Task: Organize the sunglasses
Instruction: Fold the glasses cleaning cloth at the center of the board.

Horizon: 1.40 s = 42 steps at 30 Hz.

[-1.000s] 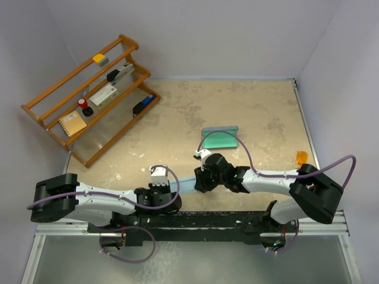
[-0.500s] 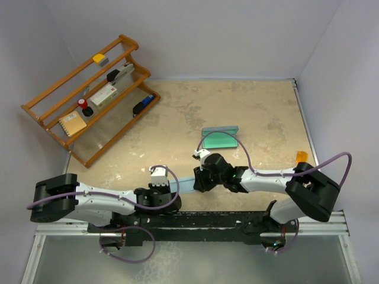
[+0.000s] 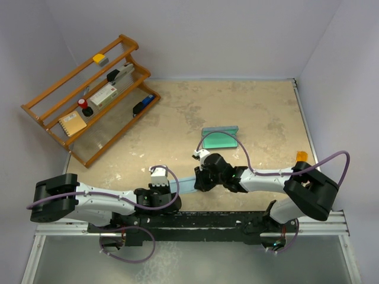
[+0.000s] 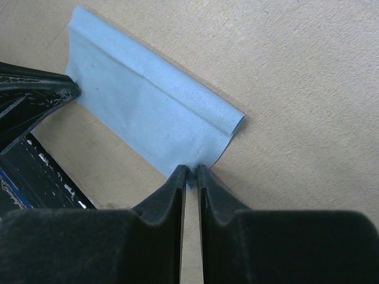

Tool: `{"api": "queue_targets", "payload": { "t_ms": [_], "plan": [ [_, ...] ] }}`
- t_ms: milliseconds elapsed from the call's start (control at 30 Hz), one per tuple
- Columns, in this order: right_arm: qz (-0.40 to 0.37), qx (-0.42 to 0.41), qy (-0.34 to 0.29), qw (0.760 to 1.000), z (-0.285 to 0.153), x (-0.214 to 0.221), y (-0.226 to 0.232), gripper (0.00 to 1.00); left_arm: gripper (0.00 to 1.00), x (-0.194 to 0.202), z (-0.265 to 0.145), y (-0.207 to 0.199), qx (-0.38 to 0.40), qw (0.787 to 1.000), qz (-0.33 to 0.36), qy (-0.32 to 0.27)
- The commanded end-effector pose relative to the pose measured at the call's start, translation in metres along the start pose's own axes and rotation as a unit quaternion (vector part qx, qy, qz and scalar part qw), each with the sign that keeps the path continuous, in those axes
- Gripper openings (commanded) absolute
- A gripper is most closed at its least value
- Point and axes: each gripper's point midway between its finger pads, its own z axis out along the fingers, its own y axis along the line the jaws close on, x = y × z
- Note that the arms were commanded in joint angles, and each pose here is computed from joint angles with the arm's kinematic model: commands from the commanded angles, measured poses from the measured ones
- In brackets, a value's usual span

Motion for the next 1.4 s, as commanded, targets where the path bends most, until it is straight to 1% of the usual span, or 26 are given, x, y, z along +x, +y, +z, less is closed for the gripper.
{"api": "queue_targets", "payload": {
  "t_ms": [0,67,133,300,333,400,533,633,700,1033,1367],
  "plan": [
    [-0.003,-0.002,-0.007,1.0,0.0,-0.006,0.003,0.15,0.0,0.015,0.0,0.006,0.0,1.0,0.014,0.026],
    [-0.006,0.001,-0.007,1.0,-0.001,-0.006,0.002,0.16,0.0,0.015,0.0,0.005,0.0,1.0,0.014,0.026],
    [-0.01,0.007,-0.007,1.0,-0.003,-0.007,0.0,0.21,0.0,0.016,0.0,0.005,-0.001,1.0,0.015,0.026],
    [-0.017,0.015,-0.01,1.0,-0.006,-0.01,-0.002,0.23,0.0,0.016,0.001,0.005,0.0,1.0,0.016,0.025],
    [-0.017,0.016,-0.01,1.0,-0.005,-0.011,-0.002,0.23,0.0,0.016,0.001,0.005,-0.001,1.0,0.016,0.025],
    [-0.019,0.016,-0.009,1.0,-0.005,-0.011,-0.002,0.17,0.0,0.016,0.001,0.005,-0.001,1.0,0.016,0.025],
    [-0.02,0.015,-0.01,1.0,-0.005,-0.012,-0.001,0.09,0.0,0.017,0.001,0.006,-0.003,0.999,0.017,0.027],
    [-0.021,0.013,-0.01,1.0,-0.006,-0.012,0.0,0.06,0.0,0.017,0.0,0.007,-0.002,0.999,0.016,0.027],
    [-0.022,0.013,-0.007,1.0,-0.007,-0.011,-0.001,0.0,0.0,0.016,0.0,0.007,-0.001,1.0,0.017,0.026],
    [-0.029,0.016,-0.013,0.999,-0.013,-0.013,0.002,0.0,0.0,0.018,0.001,0.008,-0.001,0.999,0.015,0.028],
    [-0.028,-0.005,-0.008,1.0,-0.013,-0.011,0.015,0.0,0.0,0.018,0.0,0.008,-0.001,0.999,0.016,0.029]
  ]
}}
